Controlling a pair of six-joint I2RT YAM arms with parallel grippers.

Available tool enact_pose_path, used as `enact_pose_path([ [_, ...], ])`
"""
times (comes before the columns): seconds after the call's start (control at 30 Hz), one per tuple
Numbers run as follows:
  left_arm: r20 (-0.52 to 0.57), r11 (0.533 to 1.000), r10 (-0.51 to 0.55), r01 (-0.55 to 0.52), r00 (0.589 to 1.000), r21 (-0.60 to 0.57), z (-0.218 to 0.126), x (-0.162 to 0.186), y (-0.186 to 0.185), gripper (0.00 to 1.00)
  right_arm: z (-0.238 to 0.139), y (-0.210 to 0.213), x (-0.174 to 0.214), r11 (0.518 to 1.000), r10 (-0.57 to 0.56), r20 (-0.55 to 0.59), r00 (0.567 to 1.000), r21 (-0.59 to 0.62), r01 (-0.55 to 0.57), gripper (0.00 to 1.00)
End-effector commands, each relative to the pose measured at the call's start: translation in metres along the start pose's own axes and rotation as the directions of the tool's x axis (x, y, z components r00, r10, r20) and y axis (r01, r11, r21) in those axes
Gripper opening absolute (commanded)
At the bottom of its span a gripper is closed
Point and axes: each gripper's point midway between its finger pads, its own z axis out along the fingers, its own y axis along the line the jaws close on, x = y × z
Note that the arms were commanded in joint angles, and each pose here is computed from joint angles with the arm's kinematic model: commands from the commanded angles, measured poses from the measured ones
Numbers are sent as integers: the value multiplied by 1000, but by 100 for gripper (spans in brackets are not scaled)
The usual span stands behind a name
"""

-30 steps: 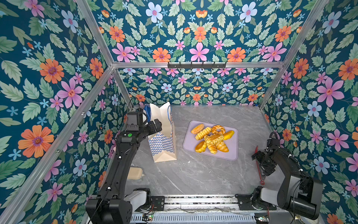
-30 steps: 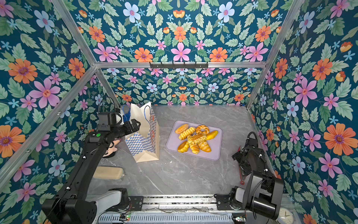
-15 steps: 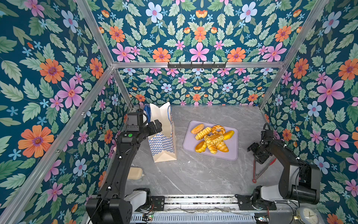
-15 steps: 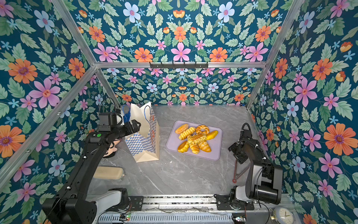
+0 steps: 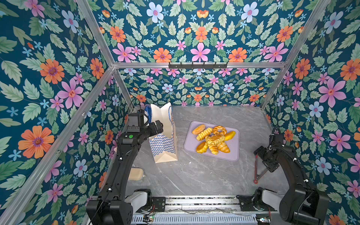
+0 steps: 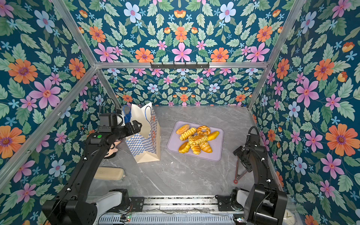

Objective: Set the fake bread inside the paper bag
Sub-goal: 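Grasp the red tongs near the hinge with the right gripper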

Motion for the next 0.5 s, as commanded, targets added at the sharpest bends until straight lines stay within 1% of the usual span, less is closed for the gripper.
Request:
enact_pose_path([
  [0.0,27,999,24,-25,999,20,0,-6,-4,100,10,-7,24,999,50,-87,995,1,-50,94],
  [0.1,22,999,23,-24,999,26,1,-5,-4,100,22,-12,34,997,80,-114,990,11,-79,94],
  [0.27,23,999,25,-25,999,35,0,-5,-6,100,33,-13,36,997,69,-109,992,34,-66,94],
  [0.47,23,999,22,-23,999,34,0,-4,-5,100,47,-8,27,997,54,-102,993,58,-49,88],
])
